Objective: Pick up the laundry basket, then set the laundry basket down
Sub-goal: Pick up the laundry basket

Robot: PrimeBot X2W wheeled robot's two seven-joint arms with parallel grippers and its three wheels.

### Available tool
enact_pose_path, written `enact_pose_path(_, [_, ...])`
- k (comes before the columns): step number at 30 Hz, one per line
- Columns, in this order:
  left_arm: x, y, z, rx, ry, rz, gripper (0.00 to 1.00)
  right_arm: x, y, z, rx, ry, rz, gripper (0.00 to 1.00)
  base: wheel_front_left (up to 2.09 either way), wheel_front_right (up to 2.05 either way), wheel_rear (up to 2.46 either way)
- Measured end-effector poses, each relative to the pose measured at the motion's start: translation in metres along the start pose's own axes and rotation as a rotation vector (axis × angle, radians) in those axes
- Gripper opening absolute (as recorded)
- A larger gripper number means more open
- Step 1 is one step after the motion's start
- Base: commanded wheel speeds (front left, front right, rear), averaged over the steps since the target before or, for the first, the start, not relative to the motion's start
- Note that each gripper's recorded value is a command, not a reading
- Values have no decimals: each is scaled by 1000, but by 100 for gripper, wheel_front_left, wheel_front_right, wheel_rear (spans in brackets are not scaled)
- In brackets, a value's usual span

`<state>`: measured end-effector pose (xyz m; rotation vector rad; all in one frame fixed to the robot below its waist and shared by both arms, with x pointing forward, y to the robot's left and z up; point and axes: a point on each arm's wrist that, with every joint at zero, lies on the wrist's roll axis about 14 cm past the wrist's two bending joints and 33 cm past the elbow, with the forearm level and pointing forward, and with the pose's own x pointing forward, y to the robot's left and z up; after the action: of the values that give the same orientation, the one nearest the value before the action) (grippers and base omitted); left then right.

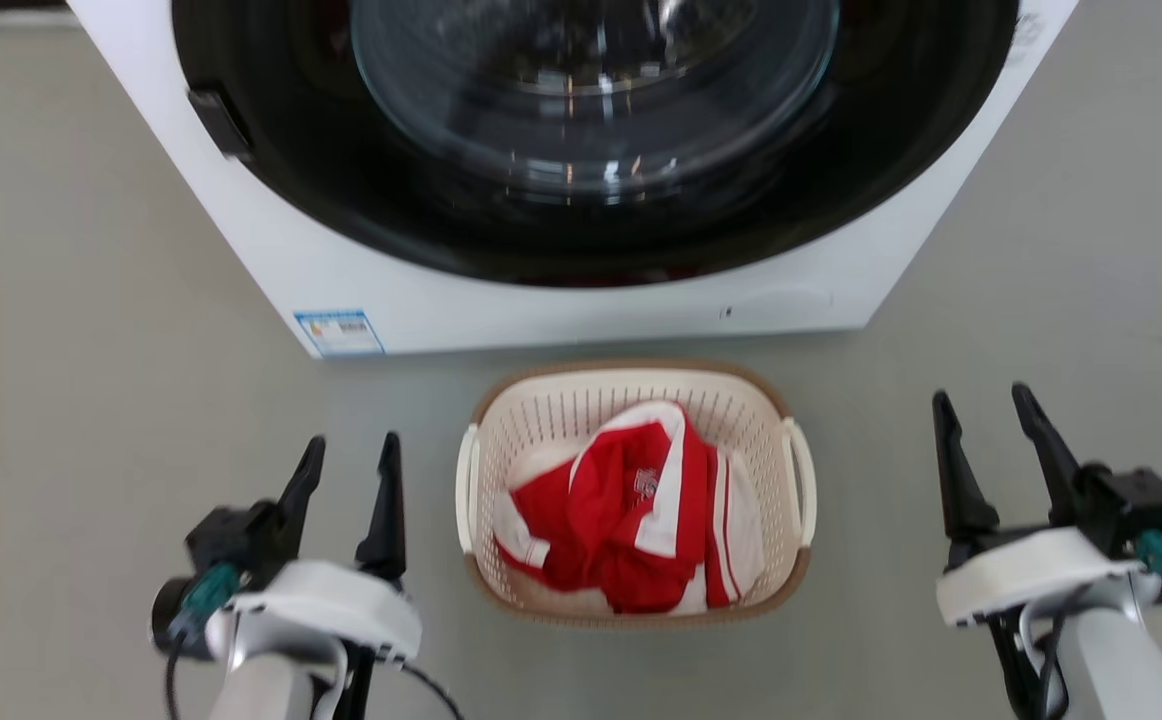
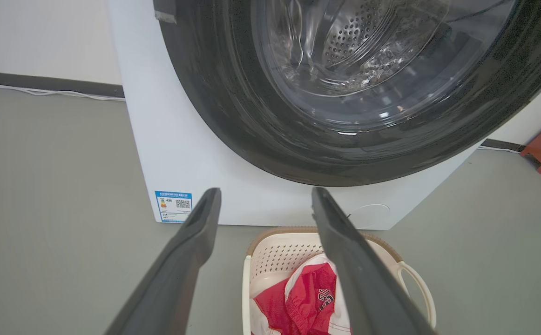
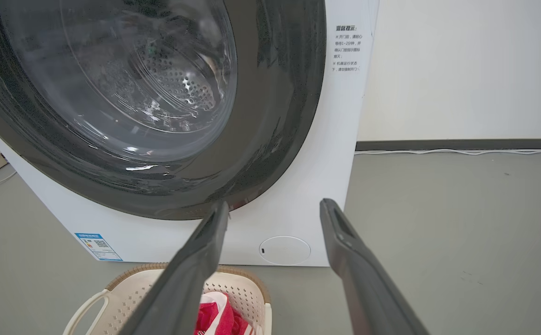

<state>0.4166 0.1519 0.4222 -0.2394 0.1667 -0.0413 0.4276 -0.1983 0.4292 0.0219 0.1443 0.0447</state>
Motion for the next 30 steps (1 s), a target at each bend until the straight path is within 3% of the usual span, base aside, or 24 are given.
enact_pose_path(15, [63,2,-91,25,267,-3,100,57,7,-112,-26,322,59,100,0,0,0])
enact_pose_path(30, [95,10,-176,52,478,-1,100,90,16,-192,-25,491,104,100,0,0,0])
